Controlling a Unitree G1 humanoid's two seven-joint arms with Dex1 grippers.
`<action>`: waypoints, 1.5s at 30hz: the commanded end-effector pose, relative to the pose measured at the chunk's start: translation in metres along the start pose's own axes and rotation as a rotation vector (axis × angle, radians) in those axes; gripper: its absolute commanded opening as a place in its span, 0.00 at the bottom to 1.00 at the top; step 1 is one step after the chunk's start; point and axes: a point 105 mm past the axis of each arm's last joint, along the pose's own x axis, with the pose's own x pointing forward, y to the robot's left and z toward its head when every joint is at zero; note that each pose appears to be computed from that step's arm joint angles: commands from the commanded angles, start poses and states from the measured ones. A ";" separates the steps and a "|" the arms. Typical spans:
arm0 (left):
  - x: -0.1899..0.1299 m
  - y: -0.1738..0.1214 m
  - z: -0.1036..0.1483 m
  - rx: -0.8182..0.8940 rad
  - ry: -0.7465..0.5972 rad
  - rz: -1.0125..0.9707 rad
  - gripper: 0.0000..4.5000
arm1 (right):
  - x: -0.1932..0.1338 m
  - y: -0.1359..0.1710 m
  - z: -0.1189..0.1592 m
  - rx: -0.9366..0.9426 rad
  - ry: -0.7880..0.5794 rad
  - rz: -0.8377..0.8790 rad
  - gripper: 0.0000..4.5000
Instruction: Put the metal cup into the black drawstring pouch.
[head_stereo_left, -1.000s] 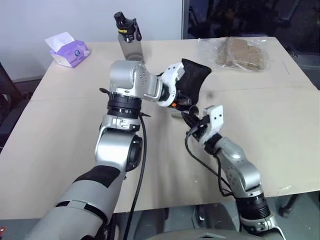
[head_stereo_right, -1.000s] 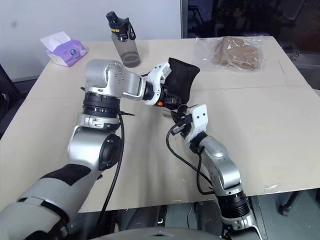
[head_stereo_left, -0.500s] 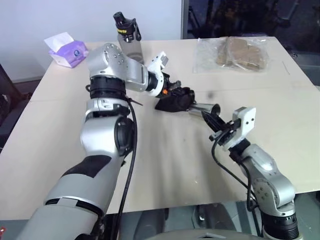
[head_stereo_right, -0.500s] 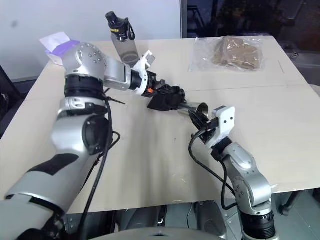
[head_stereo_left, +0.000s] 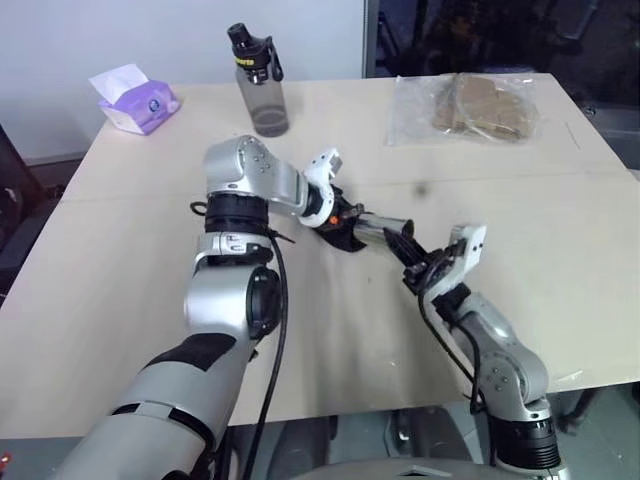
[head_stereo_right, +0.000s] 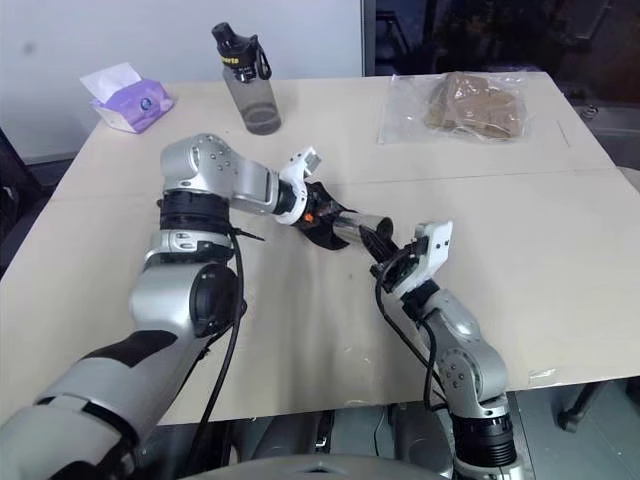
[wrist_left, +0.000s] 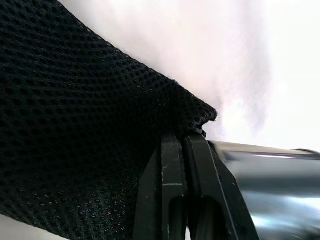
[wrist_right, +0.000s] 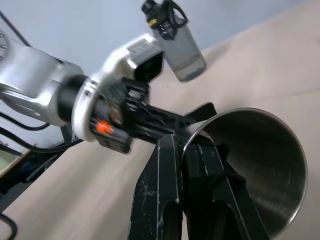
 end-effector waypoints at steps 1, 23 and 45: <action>-0.009 -0.016 0.013 0.000 -0.034 -0.057 0.00 | 0.005 0.008 0.000 0.040 -0.047 0.048 0.03; -0.012 -0.049 0.003 0.187 -0.010 -0.195 0.00 | 0.054 0.008 -0.035 -0.413 0.158 0.178 0.03; -0.040 -0.027 0.009 0.139 -0.097 -0.210 0.00 | 0.048 0.018 -0.003 -0.001 0.111 0.366 0.03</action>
